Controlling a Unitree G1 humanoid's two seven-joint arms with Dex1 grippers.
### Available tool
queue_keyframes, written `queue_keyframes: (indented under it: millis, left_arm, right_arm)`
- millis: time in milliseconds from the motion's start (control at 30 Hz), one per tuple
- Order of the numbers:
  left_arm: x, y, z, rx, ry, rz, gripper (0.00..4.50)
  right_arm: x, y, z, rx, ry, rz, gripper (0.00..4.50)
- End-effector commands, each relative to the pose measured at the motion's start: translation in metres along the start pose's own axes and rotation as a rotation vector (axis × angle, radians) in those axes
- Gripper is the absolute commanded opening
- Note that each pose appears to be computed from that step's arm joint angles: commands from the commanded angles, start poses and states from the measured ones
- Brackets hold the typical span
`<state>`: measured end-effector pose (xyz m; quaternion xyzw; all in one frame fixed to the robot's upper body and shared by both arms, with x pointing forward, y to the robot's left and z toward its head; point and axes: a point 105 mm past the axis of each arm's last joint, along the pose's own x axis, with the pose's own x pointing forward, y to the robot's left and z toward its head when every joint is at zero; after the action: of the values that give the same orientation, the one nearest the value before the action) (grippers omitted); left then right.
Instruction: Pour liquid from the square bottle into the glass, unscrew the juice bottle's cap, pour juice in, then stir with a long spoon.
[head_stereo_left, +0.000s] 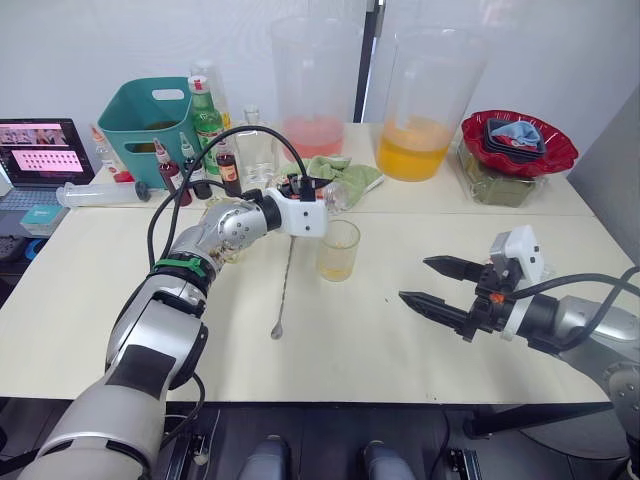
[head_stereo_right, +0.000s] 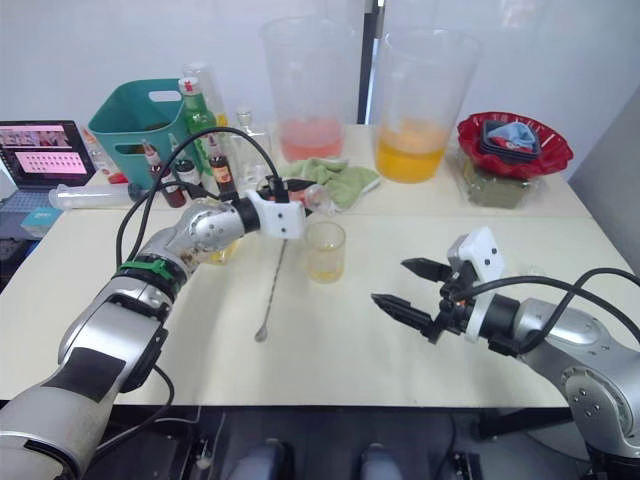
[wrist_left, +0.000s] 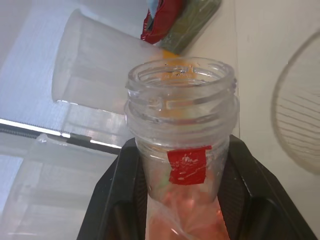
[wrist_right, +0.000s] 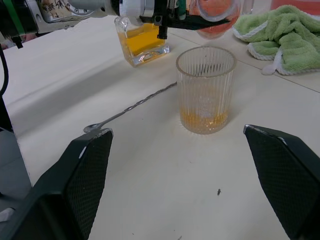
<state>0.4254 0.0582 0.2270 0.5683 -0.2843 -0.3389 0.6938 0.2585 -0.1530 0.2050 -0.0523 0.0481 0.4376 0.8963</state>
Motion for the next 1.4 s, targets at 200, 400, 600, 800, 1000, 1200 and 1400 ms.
queue_keyframes:
  millis: [200,400,600,800,1000,1200,1400]
  left_arm:
    - [0.003,0.025,0.014,0.233,-0.055,0.060,1.47]
    - [0.003,0.021,0.011,0.311,-0.045,0.046,1.47]
    - [0.003,0.022,0.006,0.347,-0.022,0.049,1.47]
    - [0.002,0.022,0.002,0.367,-0.005,0.047,1.47]
    - [0.003,0.027,0.003,0.260,0.003,0.074,1.47]
    - [0.005,0.033,0.003,0.132,0.010,0.075,1.47]
    - [0.002,0.050,-0.002,-0.105,0.020,0.134,1.47]
  right_arm:
    - [-0.004,0.000,0.013,-0.052,-0.047,-0.029,4.44]
    - [-0.002,-0.001,0.013,-0.052,-0.051,-0.033,4.44]
    - [-0.001,-0.002,0.013,-0.053,-0.057,-0.039,4.44]
    - [0.000,-0.005,0.013,-0.059,-0.061,-0.051,4.44]
    - [0.000,-0.007,0.013,-0.069,-0.060,-0.055,4.44]
    - [0.001,-0.007,0.014,-0.062,-0.063,-0.049,4.44]
    - [0.002,-0.008,0.014,-0.059,-0.057,-0.036,4.44]
